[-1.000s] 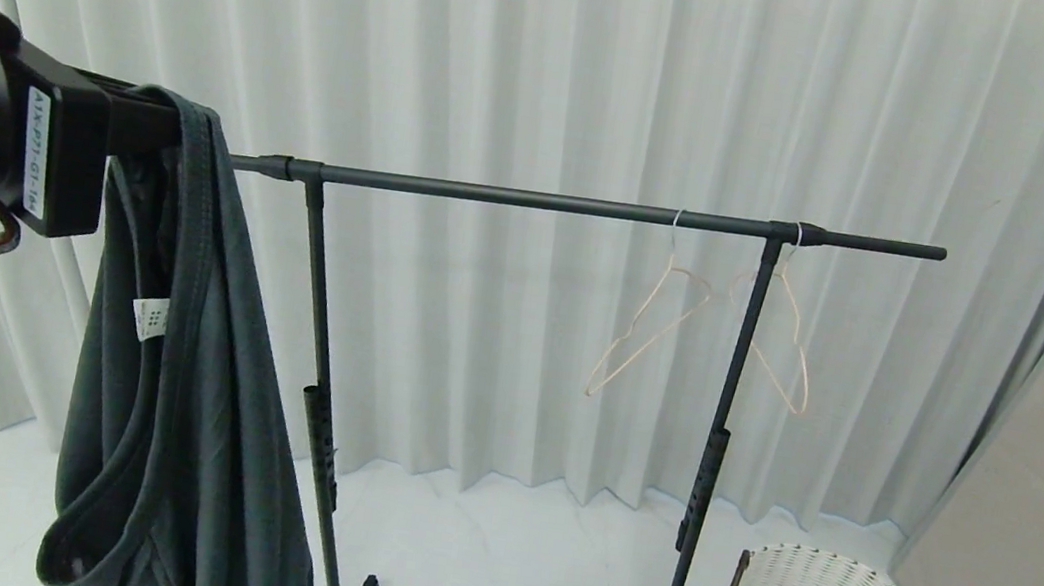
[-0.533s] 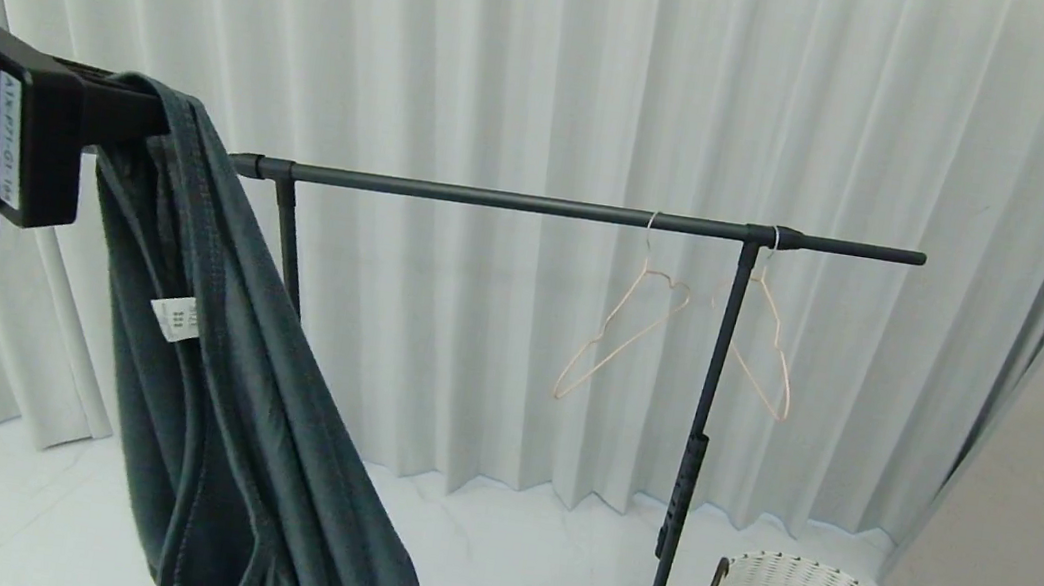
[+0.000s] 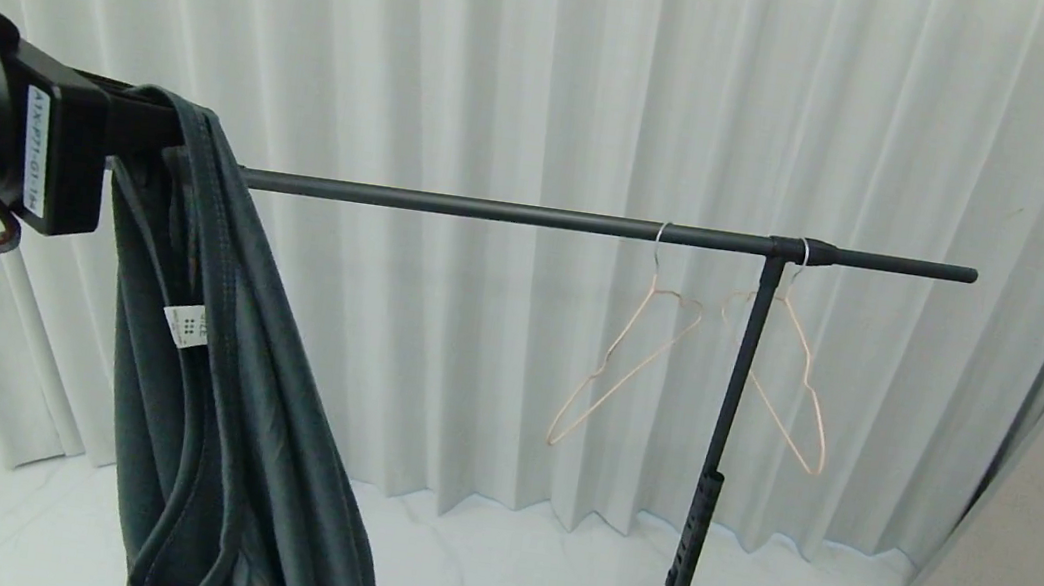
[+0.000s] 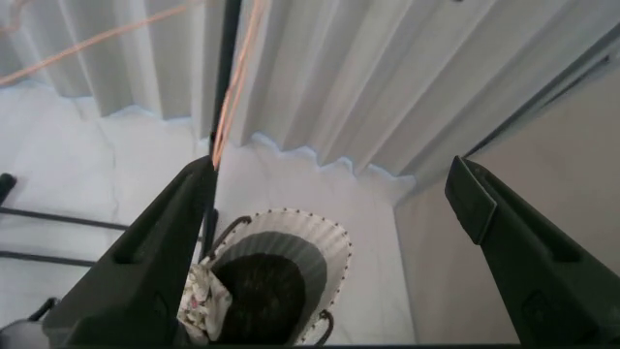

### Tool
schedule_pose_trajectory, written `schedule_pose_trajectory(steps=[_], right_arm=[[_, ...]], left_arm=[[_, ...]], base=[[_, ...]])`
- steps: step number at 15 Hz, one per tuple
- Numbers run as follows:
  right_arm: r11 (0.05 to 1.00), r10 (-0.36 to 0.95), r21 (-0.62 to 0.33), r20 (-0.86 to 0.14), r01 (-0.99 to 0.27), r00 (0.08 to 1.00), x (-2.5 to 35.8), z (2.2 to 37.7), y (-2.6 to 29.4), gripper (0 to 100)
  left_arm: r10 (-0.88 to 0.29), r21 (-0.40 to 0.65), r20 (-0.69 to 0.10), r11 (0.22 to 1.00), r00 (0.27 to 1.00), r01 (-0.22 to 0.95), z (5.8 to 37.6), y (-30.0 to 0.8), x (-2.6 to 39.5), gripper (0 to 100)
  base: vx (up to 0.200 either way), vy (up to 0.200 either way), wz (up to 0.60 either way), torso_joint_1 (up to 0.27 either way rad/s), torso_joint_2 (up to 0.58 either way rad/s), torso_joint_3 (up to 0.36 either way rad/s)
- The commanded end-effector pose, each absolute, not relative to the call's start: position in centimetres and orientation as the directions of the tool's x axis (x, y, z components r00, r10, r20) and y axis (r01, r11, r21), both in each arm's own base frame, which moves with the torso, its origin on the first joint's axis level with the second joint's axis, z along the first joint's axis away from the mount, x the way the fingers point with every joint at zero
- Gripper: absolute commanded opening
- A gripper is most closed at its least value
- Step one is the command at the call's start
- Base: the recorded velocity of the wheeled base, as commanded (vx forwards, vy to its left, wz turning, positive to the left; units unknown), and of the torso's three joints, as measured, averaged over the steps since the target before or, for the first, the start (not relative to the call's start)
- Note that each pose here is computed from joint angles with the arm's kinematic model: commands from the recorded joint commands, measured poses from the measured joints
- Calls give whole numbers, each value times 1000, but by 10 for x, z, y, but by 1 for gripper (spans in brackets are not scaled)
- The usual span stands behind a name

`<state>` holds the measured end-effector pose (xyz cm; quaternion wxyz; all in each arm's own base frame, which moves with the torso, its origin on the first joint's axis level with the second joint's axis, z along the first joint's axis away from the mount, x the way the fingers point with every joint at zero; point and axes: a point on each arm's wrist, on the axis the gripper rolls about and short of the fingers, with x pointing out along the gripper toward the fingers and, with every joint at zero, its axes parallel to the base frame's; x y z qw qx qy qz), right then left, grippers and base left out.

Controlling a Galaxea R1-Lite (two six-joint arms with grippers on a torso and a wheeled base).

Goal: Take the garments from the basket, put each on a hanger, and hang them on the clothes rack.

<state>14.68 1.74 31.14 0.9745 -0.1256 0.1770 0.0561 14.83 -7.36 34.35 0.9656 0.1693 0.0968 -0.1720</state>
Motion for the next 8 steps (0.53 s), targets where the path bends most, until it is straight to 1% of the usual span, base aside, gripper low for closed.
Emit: schedule_pose_trajectory(steps=[1, 3, 5, 6, 8], right_arm=[[962, 64, -220, -386, -159, 920, 153, 306, 18, 100], [963, 62, -214, -413, -163, 909, 157, 299, 19, 100], [969, 61, -190, -441, -159, 896, 164, 293, 20, 100], [976, 57, -158, -472, -148, 880, 175, 287, 21, 100], [978, 58, -148, -475, -145, 878, 202, 279, 25, 100]], left_arm=[[-299, 293, -247, 883, 922, 365, 343, -74, 148, 0], [-303, 291, -247, 883, 920, 369, 343, -74, 148, 0], [-303, 293, -247, 882, 920, 369, 343, -74, 148, 0], [-303, 293, -250, 882, 920, 370, 342, -74, 149, 0], [-300, 296, -266, 879, 916, 373, 337, -74, 149, 0]], base=[[200, 0, 0, -2, 2, 2], [200, 0, 0, 5, 7, 2], [0, 0, 0, 0, 0, 0], [0, 0, 0, 0, 0, 0], [0, 0, 0, 0, 0, 0]])
